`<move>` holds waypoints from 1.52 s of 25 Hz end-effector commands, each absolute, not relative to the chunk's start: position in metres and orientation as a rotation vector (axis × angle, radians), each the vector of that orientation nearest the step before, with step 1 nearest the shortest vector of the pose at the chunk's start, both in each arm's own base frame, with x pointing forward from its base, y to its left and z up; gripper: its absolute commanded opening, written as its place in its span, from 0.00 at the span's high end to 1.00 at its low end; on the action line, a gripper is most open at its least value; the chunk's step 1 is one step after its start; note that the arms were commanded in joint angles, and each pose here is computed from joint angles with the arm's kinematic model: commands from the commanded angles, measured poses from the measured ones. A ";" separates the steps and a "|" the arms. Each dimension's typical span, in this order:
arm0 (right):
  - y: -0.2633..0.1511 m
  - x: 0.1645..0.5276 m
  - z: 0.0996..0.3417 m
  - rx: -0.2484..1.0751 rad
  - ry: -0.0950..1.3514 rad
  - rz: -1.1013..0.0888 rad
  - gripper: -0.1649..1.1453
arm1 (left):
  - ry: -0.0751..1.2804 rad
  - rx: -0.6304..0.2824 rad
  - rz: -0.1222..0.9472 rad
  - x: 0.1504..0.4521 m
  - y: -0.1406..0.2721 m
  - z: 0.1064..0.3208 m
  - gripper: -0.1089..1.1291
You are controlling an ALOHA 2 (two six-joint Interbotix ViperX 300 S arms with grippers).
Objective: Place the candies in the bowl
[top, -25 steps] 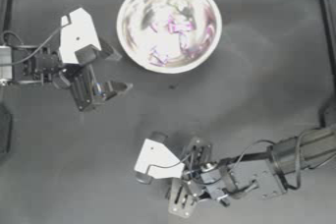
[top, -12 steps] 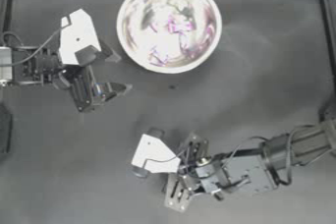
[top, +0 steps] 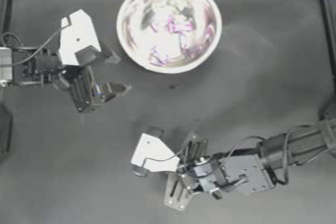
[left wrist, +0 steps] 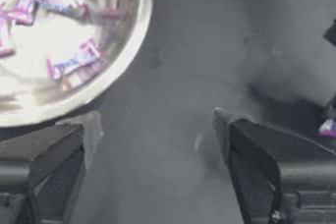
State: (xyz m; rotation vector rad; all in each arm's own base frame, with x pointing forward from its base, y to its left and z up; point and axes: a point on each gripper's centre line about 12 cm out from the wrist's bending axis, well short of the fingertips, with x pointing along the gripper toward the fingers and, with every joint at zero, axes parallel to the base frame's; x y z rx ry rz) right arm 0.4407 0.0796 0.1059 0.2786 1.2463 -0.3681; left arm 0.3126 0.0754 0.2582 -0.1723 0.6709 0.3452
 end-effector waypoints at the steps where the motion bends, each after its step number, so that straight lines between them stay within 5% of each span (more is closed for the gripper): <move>1: 0.081 0.448 0.122 0.290 1.208 -0.350 0.55 | 0.625 -0.175 0.340 0.310 0.074 0.272 0.12; 9: 0.082 0.449 0.142 0.259 1.197 -0.345 0.55 | 0.635 -0.182 0.341 0.308 0.073 0.268 0.12; 20: 0.044 0.429 0.200 0.220 1.041 -0.402 0.56 | 0.634 -0.189 0.340 0.300 0.072 0.266 0.12; 29: -0.019 0.406 0.246 0.271 0.781 -0.448 0.56 | 0.602 -0.190 0.334 0.292 0.069 0.270 0.12; 38: -0.104 0.394 0.258 0.308 0.586 -0.528 0.56 | 0.565 -0.195 0.319 0.293 0.068 0.271 0.12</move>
